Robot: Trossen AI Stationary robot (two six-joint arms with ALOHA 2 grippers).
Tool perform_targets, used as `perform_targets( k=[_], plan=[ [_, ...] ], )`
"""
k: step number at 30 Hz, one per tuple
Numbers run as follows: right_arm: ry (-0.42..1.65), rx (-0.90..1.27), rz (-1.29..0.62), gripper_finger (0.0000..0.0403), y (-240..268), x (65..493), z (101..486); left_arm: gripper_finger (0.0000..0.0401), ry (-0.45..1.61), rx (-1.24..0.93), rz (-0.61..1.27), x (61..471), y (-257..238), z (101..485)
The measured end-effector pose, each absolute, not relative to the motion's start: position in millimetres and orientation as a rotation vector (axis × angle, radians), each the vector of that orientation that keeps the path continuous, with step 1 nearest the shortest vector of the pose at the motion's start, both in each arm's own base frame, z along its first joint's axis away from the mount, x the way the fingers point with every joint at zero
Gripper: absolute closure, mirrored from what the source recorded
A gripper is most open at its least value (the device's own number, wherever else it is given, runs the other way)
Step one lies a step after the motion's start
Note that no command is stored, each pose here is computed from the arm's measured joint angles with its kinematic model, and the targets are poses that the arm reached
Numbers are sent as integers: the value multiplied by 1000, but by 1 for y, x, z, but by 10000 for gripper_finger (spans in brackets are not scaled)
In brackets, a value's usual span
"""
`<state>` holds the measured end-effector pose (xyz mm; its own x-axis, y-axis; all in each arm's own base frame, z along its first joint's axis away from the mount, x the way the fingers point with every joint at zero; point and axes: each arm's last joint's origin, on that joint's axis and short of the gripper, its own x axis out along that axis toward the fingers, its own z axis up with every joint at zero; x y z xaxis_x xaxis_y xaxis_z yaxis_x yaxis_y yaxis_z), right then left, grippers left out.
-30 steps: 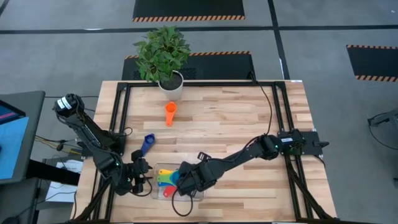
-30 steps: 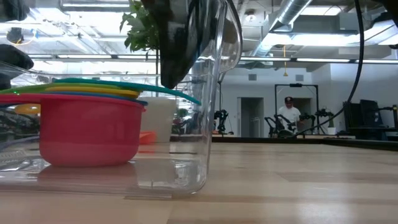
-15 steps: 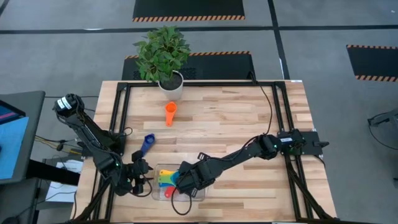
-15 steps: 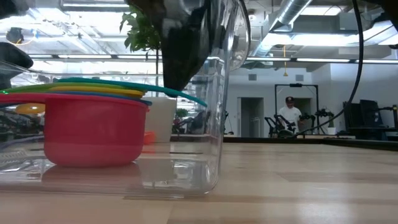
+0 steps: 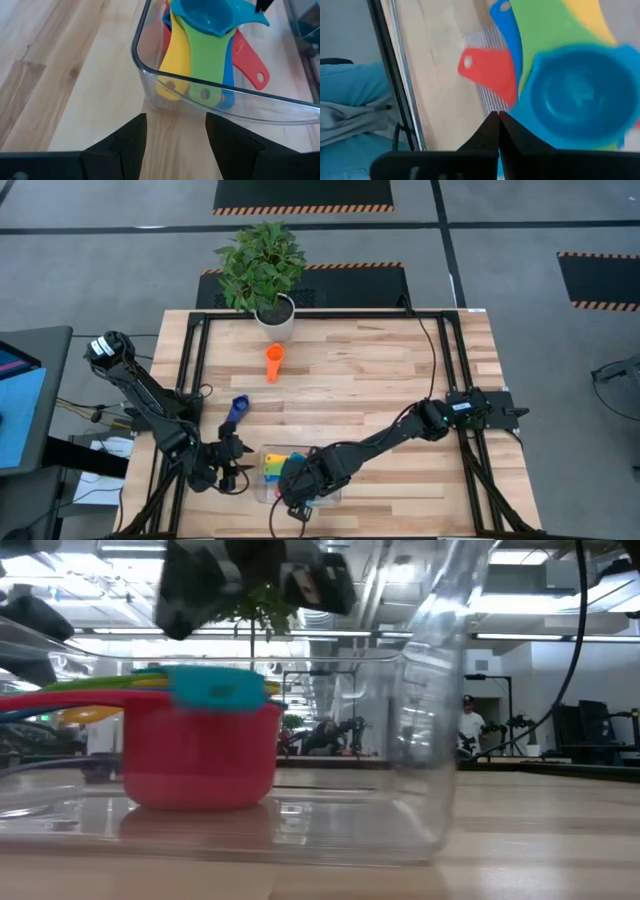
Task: Nest measuring cups in basket
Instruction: Stack the light blue measuring cup on top of the green measuring cup
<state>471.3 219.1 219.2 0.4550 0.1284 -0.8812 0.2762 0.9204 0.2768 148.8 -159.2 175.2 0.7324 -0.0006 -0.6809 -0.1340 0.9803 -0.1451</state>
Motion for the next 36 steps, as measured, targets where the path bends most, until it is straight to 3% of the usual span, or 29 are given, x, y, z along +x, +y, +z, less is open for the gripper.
perform_targets(
  k=[17,29,36],
  plan=[
    [1243,380,-262,393,219,436,240,209,777,-188,52,148,-159,174],
    [1357,390,-276,388,224,439,205,209,784,-191,45,148,-160,174],
    [1308,433,-189,392,231,450,198,209,780,-195,44,148,-160,175]
  ],
)
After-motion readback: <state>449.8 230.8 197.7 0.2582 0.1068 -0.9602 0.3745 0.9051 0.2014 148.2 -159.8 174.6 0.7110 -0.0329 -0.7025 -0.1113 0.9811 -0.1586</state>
